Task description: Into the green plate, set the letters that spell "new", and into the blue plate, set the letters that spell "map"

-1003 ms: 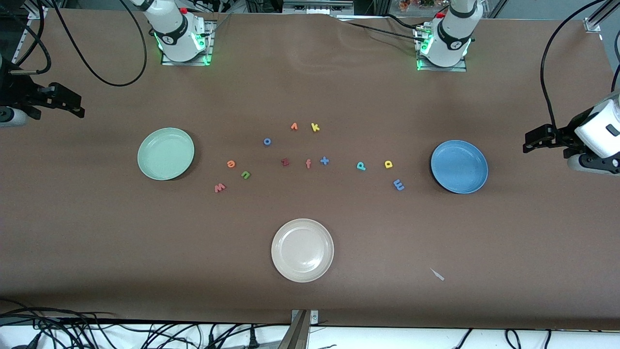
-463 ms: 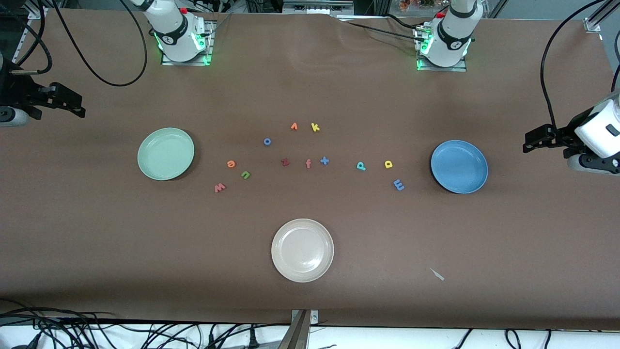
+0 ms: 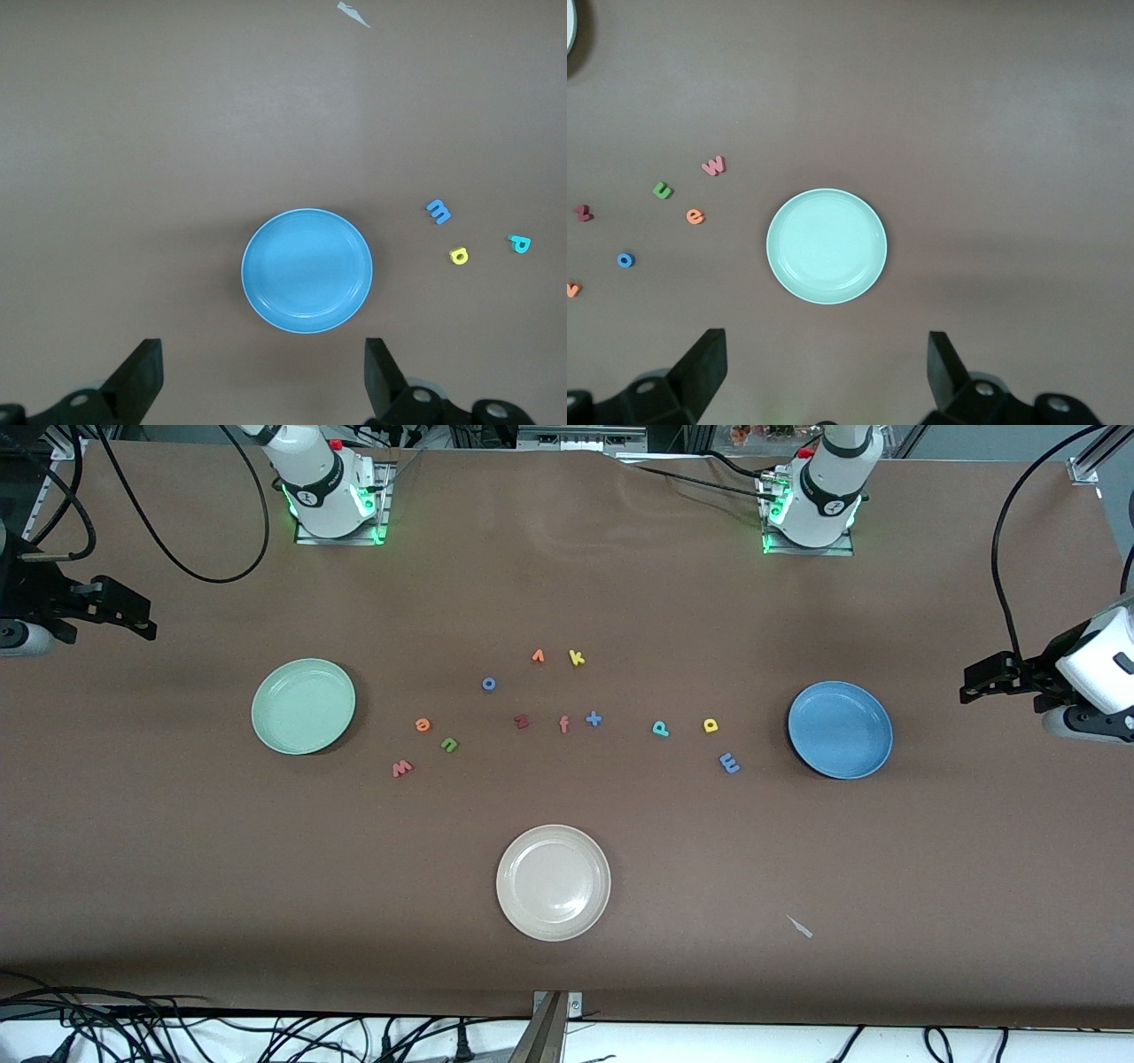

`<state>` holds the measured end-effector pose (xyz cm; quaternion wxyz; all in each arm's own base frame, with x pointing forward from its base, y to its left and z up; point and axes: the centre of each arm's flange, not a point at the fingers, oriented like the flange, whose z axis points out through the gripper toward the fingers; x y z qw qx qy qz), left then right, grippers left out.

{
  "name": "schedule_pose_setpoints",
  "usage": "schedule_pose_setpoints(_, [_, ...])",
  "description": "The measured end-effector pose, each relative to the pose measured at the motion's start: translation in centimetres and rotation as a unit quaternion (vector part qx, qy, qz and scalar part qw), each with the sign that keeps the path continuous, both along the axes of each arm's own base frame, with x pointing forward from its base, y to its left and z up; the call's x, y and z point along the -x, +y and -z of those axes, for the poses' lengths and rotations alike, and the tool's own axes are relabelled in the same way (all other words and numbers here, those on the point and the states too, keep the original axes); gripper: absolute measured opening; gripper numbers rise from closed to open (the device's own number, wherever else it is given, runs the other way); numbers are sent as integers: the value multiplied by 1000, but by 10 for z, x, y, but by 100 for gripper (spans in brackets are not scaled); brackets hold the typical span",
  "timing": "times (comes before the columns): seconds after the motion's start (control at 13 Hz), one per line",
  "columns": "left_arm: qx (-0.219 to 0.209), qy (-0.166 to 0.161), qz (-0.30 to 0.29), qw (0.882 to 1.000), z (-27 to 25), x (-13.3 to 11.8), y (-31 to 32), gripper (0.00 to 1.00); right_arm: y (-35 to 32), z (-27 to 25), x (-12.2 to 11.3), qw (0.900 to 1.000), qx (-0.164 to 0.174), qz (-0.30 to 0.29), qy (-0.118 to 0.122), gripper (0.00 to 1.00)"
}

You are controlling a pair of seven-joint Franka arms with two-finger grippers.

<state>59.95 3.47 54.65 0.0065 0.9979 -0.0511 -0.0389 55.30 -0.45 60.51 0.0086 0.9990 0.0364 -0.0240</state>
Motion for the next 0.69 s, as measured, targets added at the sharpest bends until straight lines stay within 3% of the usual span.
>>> schedule_pose_setpoints(0.69, [3, 2, 23, 1000, 0, 0, -25, 100, 3, 0, 0, 1000, 0, -3, 0, 100])
